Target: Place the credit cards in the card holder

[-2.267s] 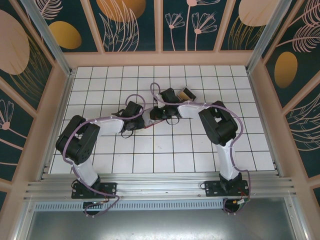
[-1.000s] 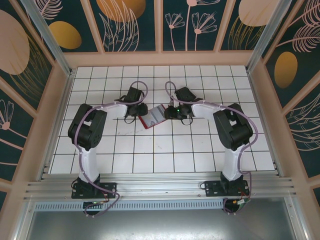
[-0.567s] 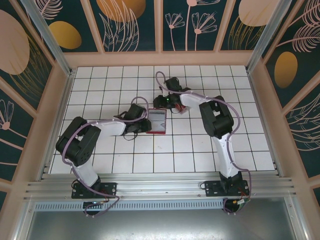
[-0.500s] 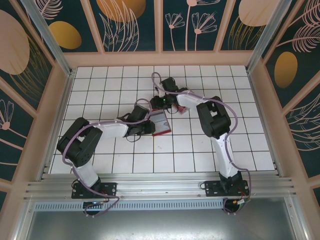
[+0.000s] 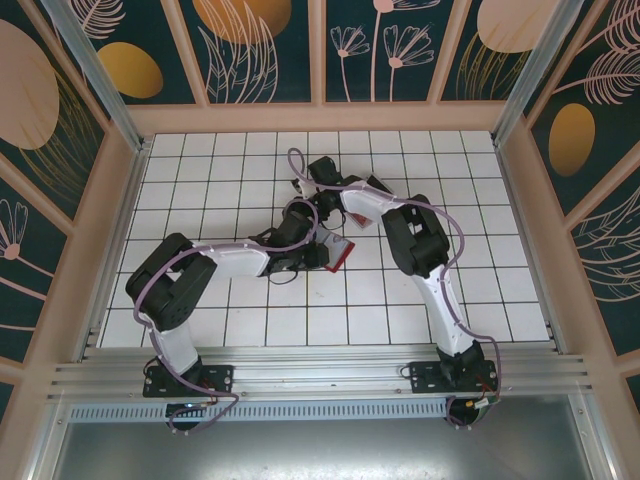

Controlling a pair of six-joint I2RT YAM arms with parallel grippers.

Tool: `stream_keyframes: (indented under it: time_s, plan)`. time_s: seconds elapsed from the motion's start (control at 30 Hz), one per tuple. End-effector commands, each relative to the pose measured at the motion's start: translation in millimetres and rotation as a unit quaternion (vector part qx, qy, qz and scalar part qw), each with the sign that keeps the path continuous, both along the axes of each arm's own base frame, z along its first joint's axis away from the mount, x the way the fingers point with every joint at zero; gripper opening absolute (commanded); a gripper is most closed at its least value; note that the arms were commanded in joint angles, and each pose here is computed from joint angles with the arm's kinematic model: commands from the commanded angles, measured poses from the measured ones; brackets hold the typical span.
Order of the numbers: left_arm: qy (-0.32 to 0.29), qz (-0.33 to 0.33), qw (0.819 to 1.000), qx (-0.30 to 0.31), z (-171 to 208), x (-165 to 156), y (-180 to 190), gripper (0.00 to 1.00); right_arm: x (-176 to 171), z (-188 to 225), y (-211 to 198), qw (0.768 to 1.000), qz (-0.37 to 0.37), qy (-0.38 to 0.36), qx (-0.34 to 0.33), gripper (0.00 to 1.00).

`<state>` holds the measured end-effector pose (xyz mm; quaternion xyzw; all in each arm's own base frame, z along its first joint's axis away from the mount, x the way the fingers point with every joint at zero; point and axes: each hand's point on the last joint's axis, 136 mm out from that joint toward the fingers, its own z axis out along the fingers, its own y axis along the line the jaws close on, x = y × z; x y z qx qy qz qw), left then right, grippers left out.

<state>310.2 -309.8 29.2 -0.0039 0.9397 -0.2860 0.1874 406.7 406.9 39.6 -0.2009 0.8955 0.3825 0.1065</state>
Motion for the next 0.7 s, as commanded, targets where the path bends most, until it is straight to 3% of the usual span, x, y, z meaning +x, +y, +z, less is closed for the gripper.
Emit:
stream_keyframes:
  time_s: [0.0,0.2,0.3,0.43,0.67]
  plan:
    - [-0.065,0.017,0.998,-0.015,40.3,22.1,-3.3,0.4,5.4,49.3,-6.4,0.999,0.005,-0.038,0.008,0.43]
    - [-0.128,0.045,0.991,0.011,80.1,31.4,17.1,0.44,37.7,109.0,-53.3,0.987,-0.079,-0.138,-0.021,0.47]
    - [-0.15,0.055,0.987,0.012,94.8,37.2,20.5,0.46,55.8,128.9,-99.0,0.977,-0.133,-0.163,-0.023,0.48]
    - [-0.174,0.059,0.983,0.021,109.1,48.9,19.8,0.49,63.1,135.7,-150.7,0.964,-0.187,-0.182,-0.043,0.49]
    - [-0.167,0.039,0.985,0.022,99.0,88.6,3.9,0.5,66.1,114.0,-239.5,0.931,-0.271,-0.198,-0.146,0.5]
